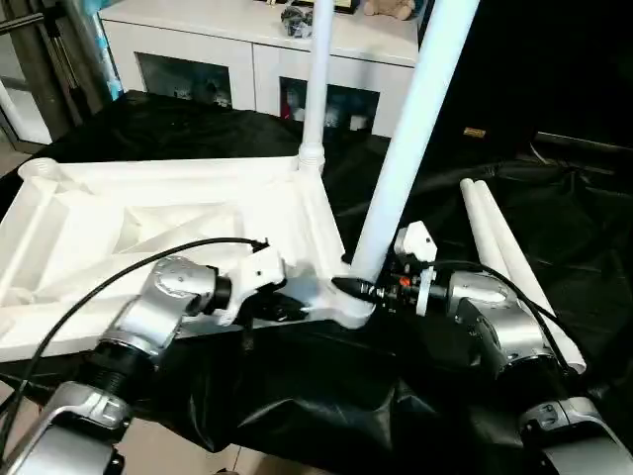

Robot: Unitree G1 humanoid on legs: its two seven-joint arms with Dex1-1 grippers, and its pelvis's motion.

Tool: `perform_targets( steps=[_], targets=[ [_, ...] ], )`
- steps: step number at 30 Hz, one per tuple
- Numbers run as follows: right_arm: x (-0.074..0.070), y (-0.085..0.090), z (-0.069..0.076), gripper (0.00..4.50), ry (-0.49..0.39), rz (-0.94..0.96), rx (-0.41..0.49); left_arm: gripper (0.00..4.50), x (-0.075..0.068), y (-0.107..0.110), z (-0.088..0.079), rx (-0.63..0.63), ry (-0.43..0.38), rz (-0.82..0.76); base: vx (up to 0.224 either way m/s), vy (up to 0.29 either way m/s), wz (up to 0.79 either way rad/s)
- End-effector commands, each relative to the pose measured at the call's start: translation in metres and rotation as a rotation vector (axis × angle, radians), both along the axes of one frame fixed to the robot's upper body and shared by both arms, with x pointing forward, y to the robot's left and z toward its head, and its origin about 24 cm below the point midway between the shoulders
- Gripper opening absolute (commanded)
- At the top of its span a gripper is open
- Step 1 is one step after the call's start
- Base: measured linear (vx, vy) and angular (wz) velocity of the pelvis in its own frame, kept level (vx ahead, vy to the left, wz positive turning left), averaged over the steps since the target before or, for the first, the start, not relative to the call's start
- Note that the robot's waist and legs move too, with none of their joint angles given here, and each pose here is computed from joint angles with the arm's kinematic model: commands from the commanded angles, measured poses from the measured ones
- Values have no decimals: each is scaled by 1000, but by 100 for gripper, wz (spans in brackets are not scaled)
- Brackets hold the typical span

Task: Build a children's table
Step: Rotate leg to tighten

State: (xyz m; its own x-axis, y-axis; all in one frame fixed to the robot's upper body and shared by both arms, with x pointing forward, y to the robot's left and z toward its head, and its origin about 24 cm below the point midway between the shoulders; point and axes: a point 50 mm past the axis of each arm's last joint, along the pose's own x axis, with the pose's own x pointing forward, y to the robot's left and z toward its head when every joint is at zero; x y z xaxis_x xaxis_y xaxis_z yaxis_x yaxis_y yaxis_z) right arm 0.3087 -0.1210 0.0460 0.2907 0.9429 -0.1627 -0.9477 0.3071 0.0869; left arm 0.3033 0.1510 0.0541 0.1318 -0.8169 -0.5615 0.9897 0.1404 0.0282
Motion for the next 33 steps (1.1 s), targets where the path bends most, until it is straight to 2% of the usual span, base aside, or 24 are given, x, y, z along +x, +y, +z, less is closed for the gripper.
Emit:
perform_targets(
  steps=[1, 10, 14, 17, 20, 23, 27, 29, 33],
  targets=[
    [-15, -2, -27, 191, 135, 48, -52, 0, 1, -8, 9, -27, -9, -80, 0, 0, 0],
    [-15, -2, -29, 191, 122, 56, -43, 0, 9, -3, 13, -20, -29, -66, 0, 0, 0],
    [-7, -3, -32, 191, 126, -59, -35, 0, 17, -5, 14, -24, -53, 30, 0, 0, 0],
    [2, -4, -36, 191, 103, -204, -64, 0, 25, -8, 15, -25, -67, 122, 0, 0, 0],
    [16, 1, -44, 191, 116, -441, -125, 0, 39, -26, 17, -62, -69, 280, 0, 0, 0],
    [24, 16, -49, 191, 184, -591, -142, 0, 49, -49, 15, -65, -52, 422, 0, 0, 0],
    [29, 34, -50, 191, 200, -675, -180, 0, 53, -74, 11, -67, -30, 549, 0, 0, 0],
    [30, 41, -49, 191, 214, -692, -174, 0, 53, -83, 10, -68, -32, 565, 0, 0, 0],
    [31, 50, -48, 191, 229, -704, -166, 0, 53, -88, 8, -45, -43, 567, 0, 0, 0]
  ],
)
